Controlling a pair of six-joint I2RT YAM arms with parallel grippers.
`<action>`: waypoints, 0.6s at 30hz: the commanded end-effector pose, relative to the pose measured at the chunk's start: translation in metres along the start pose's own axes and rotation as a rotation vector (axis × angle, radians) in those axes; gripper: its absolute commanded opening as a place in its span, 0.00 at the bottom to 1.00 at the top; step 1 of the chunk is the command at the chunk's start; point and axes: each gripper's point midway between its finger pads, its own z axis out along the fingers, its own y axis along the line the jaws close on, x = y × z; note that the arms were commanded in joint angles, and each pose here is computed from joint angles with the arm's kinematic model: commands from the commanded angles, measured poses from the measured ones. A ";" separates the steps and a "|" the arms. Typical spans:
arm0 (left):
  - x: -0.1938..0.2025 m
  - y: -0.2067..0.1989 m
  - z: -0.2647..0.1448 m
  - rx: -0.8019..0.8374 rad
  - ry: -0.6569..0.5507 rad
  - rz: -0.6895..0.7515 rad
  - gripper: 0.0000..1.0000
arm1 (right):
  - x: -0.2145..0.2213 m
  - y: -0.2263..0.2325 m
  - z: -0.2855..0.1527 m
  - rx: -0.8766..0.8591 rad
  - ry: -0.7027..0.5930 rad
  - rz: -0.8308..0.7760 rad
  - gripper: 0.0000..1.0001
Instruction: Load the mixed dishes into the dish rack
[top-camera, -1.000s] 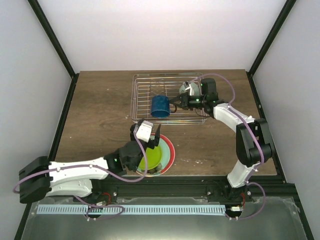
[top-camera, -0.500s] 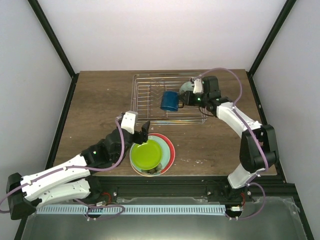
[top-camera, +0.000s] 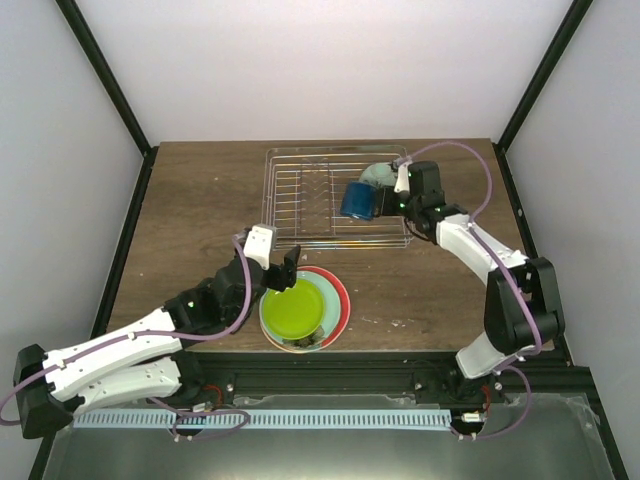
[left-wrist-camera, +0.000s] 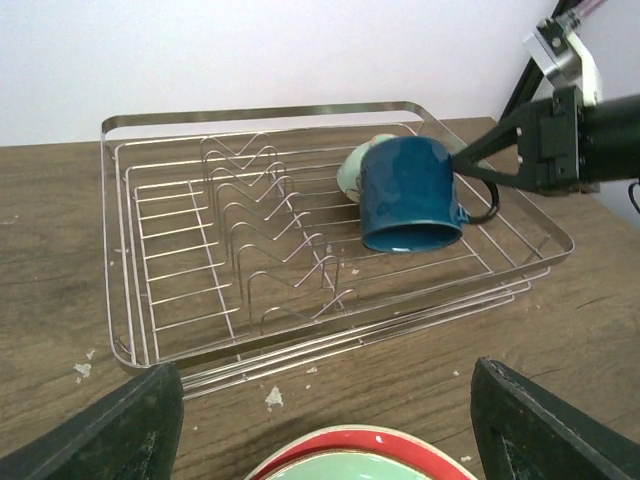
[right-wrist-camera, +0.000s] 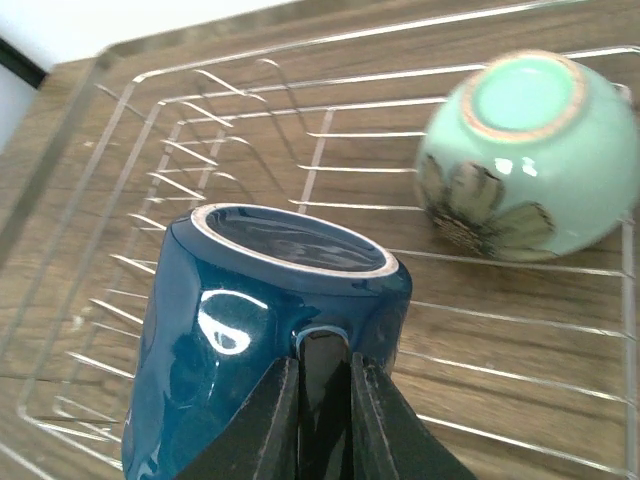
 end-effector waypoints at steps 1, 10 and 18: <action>0.003 0.003 0.001 -0.010 0.009 -0.015 0.80 | -0.046 0.005 -0.029 0.062 -0.246 -0.078 0.01; 0.005 0.002 0.007 -0.026 0.026 -0.021 0.80 | -0.042 -0.011 -0.053 0.197 -0.440 -0.153 0.01; 0.011 -0.003 0.016 -0.027 0.045 -0.017 0.81 | -0.038 -0.029 -0.064 0.308 -0.509 -0.184 0.01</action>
